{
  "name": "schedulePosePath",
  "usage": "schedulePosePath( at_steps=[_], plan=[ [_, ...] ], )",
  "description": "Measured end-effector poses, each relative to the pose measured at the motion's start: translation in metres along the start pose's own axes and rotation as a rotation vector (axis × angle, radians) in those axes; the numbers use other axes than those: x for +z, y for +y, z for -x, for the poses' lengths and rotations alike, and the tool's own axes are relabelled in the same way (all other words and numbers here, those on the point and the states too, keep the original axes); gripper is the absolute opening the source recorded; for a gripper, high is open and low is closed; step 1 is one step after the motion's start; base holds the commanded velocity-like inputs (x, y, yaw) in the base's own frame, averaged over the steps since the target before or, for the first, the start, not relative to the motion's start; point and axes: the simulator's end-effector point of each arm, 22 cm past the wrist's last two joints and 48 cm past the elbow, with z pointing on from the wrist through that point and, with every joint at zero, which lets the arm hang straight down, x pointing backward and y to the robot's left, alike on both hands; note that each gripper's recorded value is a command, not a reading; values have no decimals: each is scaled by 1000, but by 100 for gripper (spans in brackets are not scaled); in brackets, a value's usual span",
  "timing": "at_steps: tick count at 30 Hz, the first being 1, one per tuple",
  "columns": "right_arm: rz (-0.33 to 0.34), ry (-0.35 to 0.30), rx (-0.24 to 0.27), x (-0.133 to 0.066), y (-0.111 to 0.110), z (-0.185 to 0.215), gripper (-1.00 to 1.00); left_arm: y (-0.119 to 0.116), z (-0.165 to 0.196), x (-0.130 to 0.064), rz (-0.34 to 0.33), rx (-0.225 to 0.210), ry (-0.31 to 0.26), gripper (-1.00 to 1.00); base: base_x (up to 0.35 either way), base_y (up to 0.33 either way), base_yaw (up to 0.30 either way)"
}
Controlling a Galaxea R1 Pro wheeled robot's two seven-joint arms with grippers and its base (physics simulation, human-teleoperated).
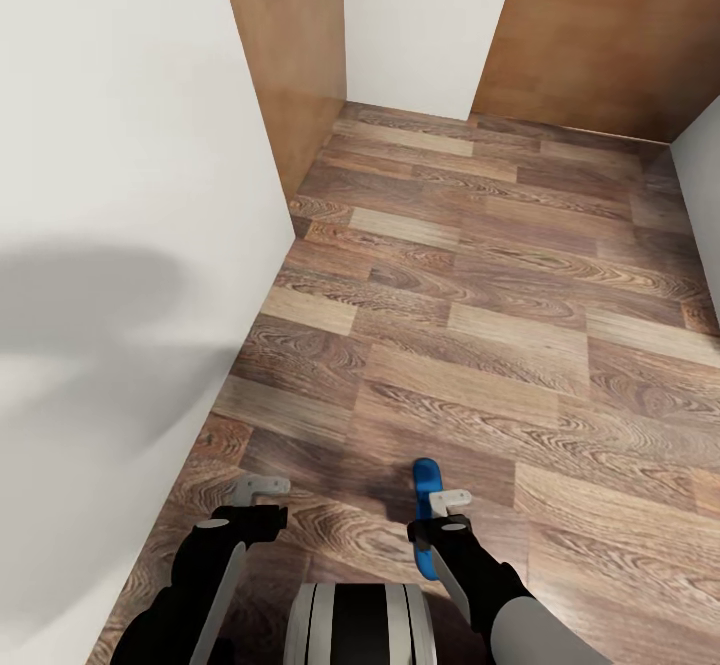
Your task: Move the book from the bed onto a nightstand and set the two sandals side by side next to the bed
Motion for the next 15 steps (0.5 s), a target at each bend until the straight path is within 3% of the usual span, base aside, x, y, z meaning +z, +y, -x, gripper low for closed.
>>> schedulePosePath(
  at_steps=[6, 7, 15],
  plan=[
    [1, 0, 0, 0, 1, 0, 100, 0, 0, 0, -1, 0, 0, 100, 0, 0, 0],
    [1, 0, -1, 0, 1, 0, -100, 0, 0, 0, -1, 0, 0, 100, 0, 0, 0],
    [-2, 1, -6, 0, 0, 0, -100, 0, 0, 0, -1, 0, 0, 100, 0, 0, 0]
  ],
)
